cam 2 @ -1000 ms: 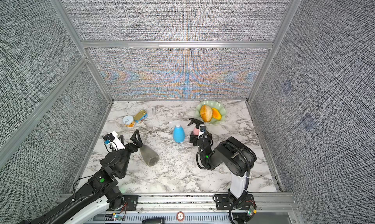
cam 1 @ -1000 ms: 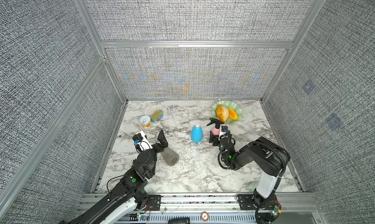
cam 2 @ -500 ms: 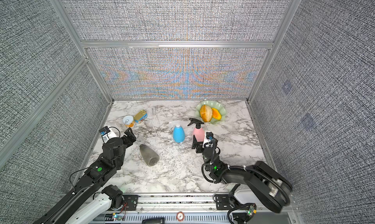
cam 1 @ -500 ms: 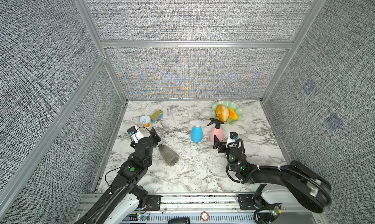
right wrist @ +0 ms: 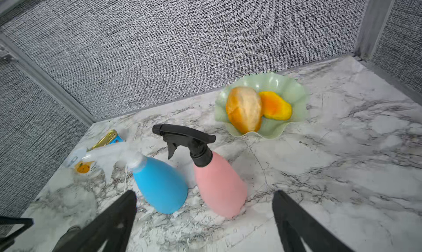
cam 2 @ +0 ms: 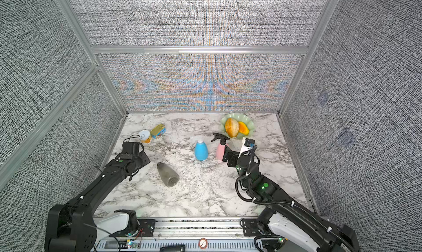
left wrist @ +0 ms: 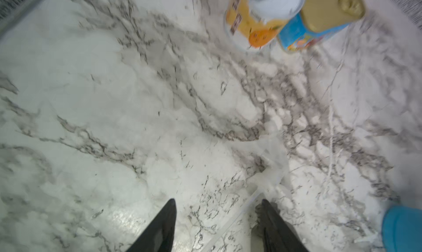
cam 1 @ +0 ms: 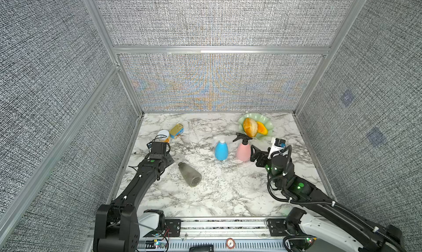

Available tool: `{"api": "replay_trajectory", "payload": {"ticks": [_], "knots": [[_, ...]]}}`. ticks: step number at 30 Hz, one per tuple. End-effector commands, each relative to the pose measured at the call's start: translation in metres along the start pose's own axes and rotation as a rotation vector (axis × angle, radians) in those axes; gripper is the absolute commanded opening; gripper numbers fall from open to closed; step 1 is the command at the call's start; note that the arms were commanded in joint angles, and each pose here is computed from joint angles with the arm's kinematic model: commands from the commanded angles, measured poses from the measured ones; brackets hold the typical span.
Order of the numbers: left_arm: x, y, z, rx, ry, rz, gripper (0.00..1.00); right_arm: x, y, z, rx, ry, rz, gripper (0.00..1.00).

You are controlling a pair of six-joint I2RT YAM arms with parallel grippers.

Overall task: Attach spray nozzles to spray bottles
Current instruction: Pick up the spray nozzle from the center of the board.

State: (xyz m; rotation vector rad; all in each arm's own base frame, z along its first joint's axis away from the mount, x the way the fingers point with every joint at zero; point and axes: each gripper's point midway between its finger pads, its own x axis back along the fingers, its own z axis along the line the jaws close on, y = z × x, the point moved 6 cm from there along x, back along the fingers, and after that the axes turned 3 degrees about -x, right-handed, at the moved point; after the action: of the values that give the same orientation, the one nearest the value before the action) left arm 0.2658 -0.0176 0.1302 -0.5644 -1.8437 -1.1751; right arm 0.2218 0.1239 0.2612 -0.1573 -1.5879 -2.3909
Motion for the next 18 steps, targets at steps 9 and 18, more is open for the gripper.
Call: {"api": "replay_trajectory", "payload": {"ticks": [9,18], "knots": [[-0.042,-0.040,-0.005,-0.116,-0.036,0.329,0.61,0.018,0.008,-0.005,0.016,0.038,0.004,0.95],[-0.040,-0.052,-0.005,-0.091,-0.092,0.345,0.46,0.020,0.006,-0.005,0.013,0.047,0.008,0.95]]}}
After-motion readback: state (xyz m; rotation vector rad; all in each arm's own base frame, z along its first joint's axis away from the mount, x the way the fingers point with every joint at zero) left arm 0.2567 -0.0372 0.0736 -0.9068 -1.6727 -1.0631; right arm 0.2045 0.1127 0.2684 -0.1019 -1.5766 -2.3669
